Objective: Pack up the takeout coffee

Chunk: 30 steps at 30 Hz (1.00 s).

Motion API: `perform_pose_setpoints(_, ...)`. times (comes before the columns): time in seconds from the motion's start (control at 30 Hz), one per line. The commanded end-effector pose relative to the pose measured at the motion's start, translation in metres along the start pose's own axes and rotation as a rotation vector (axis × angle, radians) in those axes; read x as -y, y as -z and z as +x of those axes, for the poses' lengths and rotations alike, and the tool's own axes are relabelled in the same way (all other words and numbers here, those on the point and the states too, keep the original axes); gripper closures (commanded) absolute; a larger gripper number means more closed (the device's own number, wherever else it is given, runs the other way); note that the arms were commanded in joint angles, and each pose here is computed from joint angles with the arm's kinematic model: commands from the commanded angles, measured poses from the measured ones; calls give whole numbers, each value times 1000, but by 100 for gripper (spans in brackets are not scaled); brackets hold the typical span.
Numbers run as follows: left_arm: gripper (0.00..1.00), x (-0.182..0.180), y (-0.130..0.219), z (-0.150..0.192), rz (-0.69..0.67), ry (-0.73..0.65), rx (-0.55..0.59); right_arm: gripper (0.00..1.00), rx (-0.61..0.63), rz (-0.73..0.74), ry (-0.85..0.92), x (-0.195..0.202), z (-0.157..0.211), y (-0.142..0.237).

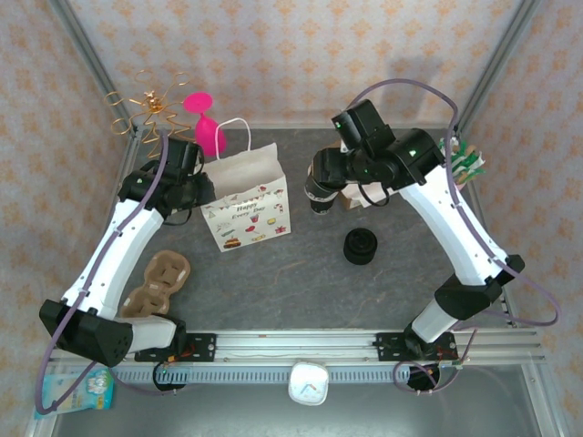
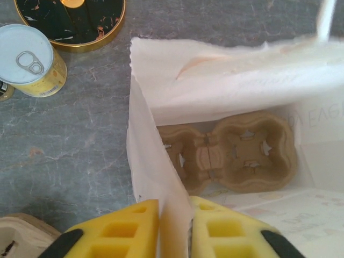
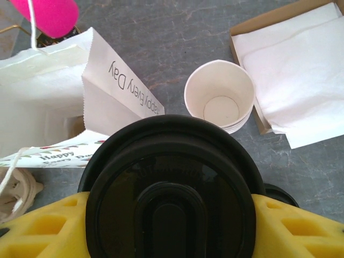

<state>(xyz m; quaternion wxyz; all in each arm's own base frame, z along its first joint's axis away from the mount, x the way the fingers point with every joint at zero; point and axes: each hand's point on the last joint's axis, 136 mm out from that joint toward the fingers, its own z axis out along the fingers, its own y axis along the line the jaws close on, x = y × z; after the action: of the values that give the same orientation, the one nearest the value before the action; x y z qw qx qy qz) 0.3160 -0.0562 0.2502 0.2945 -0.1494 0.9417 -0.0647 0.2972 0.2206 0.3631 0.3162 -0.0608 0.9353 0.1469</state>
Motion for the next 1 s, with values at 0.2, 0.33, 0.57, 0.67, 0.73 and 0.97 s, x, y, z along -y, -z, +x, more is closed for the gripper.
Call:
perform_pose_setpoints(0.2, 94, 3, 12, 23, 2, -116, -63, 38, 51, -52, 8, -9, -16, 18)
perform_pose_setpoints(0.33, 98, 14, 21, 31, 32, -171, -75, 38, 69, -80, 8, -15, -22, 24)
perform_pose_setpoints(0.57, 99, 34, 30, 41, 89, -213, -81, 38, 81, -146, 11, -29, -29, 29)
perform_pose_setpoints(0.67, 100, 45, 34, 45, 123, -230, -77, 39, 78, -175, 19, -36, -31, 29)
perform_pose_setpoints(0.73, 100, 50, 37, 47, 139, -237, -77, 39, 74, -192, 22, -39, -31, 28)
perform_pose_setpoints(0.97, 100, 60, 40, 51, 130, -272, -73, 39, 59, -255, 35, -54, -29, 29)
